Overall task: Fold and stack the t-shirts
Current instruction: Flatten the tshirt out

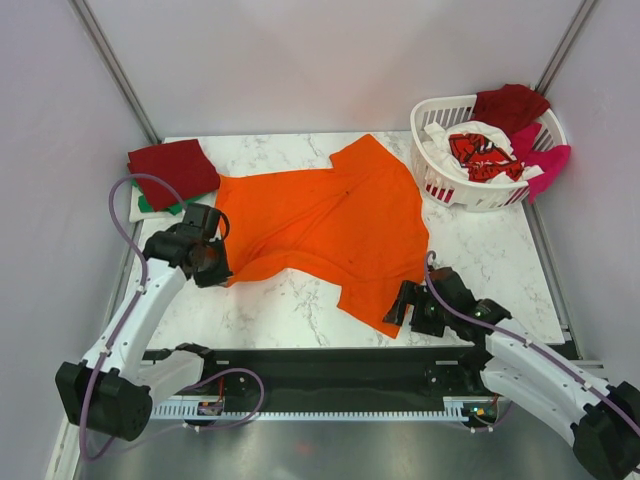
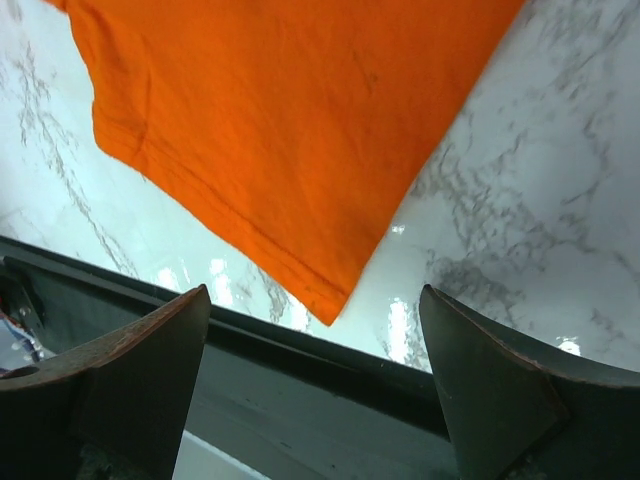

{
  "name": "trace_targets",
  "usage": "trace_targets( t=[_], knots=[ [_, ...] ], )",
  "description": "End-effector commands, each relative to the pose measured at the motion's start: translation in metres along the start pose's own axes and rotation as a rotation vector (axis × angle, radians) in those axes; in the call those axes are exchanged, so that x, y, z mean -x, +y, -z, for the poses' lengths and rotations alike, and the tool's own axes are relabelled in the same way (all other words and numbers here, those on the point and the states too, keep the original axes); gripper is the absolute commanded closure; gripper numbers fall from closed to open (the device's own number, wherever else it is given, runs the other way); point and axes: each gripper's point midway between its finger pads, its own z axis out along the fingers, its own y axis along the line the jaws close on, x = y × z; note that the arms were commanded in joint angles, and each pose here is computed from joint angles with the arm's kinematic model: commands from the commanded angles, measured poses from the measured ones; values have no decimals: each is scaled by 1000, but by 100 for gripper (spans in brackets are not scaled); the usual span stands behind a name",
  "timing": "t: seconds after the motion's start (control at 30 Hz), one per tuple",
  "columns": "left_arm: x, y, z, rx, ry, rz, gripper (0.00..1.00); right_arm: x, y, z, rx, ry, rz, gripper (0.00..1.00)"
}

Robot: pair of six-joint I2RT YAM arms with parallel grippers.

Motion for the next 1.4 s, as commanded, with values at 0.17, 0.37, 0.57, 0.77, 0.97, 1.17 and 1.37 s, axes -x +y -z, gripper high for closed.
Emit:
trace_targets(
  t=[0.17,0.37,0.57,0.77,0.97,1.17,1.37],
  knots=[
    [-1,-4,7,-37,-27,45,98,-34,3,-18,56,103,-77,24],
    [-1,-4,7,-42,-28,42,98,-35,-1,-22,43,83,-62,59],
    [-3,-4,5,-42,-23,52,98,-16,-2,-10,18,-20,-46,100],
    [-10,-11,14,-102,-25,77,98,3,1,20,-25,-101,-26,100],
    [-34,-12,16,-148,5,121,98,22,3,60,-66,-197,-31,100],
    [-59,-4,12,-136,49,163,98,29,-3,83,-88,-267,-53,100],
    [-81,5,9,-126,64,219,98,43,3,104,-83,-334,-41,100]
  ],
)
